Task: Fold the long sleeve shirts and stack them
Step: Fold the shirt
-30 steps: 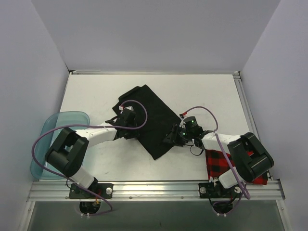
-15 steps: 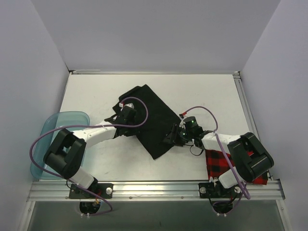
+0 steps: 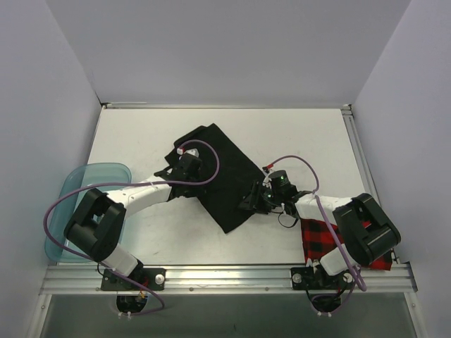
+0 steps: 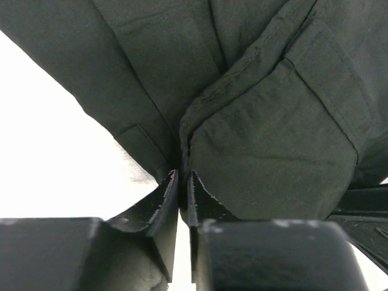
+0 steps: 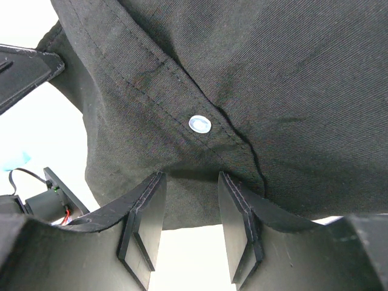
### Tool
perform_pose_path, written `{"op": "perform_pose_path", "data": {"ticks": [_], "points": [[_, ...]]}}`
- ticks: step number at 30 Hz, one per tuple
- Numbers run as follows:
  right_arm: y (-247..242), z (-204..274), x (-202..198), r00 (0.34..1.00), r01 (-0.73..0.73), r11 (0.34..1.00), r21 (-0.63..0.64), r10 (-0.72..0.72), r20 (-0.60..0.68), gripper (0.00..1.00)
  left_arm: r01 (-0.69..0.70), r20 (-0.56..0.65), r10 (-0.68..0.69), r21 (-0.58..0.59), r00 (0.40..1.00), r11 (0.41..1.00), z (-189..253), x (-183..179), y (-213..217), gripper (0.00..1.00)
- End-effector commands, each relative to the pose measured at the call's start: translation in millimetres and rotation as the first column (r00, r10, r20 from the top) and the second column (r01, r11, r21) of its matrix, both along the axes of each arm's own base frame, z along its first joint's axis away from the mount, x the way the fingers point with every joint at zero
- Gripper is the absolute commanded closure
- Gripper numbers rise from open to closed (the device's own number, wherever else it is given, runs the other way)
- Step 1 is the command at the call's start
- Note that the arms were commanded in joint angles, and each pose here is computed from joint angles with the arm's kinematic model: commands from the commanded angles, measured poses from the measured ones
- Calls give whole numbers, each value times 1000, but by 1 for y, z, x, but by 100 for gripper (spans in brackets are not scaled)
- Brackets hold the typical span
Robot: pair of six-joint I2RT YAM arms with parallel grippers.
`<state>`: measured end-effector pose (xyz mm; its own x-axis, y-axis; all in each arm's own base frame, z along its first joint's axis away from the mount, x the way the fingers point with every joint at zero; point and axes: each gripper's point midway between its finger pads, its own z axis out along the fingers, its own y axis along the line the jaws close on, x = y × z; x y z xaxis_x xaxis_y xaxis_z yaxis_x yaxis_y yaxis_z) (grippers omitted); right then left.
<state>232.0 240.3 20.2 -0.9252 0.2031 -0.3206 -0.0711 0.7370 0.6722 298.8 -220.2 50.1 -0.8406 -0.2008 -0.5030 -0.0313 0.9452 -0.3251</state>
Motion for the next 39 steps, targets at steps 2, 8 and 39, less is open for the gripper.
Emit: {"op": "perform_pose_path", "data": {"ticks": [2, 8, 39], "points": [[-9, -18, -10, 999, -7, 998, -56, 4, -50, 59, 3, 71, -5, 26, 997, 1000, 17, 19, -2, 92], [-11, -23, -14, 997, 0, 998, -70, -6, -81, 59, -29, 136, 11, 134, 991, 991, 22, 36, 17, 100], [88, 114, 92, 987, -30, 922, 385, -32, 155, 58, -80, 84, 65, 199, 994, 977, -17, 44, 28, 87]]}}
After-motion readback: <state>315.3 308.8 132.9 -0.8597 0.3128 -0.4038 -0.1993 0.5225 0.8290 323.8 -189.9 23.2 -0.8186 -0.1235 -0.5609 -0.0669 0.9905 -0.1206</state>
